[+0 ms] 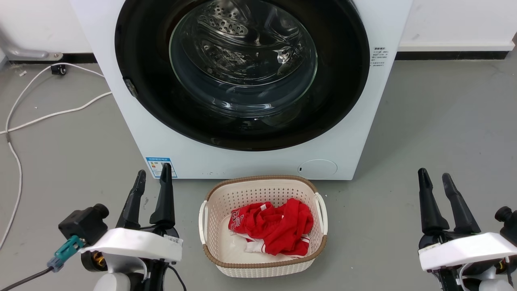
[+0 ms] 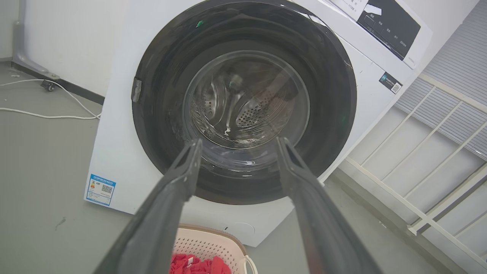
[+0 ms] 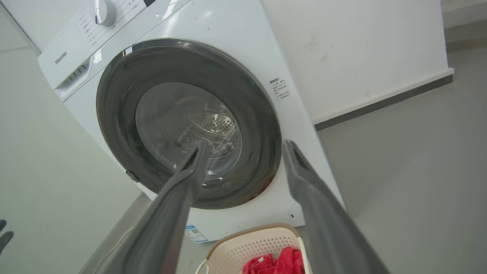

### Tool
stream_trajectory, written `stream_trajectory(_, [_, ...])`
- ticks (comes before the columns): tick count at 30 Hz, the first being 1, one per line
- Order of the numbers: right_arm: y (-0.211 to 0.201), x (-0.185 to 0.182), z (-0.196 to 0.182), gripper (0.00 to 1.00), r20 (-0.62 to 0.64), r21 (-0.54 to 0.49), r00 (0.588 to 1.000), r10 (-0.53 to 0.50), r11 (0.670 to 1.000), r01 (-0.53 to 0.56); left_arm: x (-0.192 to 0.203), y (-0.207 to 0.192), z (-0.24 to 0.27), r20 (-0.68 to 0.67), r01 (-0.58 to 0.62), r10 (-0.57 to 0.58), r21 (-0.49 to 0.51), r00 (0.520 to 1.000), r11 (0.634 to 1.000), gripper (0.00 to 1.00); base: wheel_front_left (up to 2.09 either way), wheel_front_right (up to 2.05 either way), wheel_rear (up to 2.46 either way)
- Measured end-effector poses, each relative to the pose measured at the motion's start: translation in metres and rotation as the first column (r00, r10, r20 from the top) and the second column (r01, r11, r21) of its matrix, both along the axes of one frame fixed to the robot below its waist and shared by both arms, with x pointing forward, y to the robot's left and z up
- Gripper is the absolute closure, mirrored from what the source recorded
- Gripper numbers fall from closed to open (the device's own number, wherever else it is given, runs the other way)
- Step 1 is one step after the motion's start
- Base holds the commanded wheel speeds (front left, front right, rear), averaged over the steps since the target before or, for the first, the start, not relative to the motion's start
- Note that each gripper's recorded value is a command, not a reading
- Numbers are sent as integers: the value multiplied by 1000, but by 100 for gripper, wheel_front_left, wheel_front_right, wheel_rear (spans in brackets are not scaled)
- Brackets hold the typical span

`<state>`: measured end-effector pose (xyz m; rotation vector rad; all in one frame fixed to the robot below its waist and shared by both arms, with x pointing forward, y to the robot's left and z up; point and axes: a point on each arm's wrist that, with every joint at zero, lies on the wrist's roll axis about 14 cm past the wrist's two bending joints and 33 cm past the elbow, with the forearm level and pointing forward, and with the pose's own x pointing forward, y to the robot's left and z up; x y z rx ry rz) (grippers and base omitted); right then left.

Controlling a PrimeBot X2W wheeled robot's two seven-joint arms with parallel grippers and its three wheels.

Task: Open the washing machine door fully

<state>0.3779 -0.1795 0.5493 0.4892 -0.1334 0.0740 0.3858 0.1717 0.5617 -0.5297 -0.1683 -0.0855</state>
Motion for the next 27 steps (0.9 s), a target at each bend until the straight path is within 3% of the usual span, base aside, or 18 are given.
stream_trajectory(13, [4, 0, 0, 0, 5, -151, 1000, 1, 989, -1, -1, -5, 1, 19, -17, 14, 175, 1000, 984, 0, 0, 0, 0])
stream_trajectory(27, [6, -2, -4, 0, -7, -283, 1000, -1, 959, -1, 0, -10, 4, 53, -34, 19, 295, 998, 955, 0, 0, 0, 0])
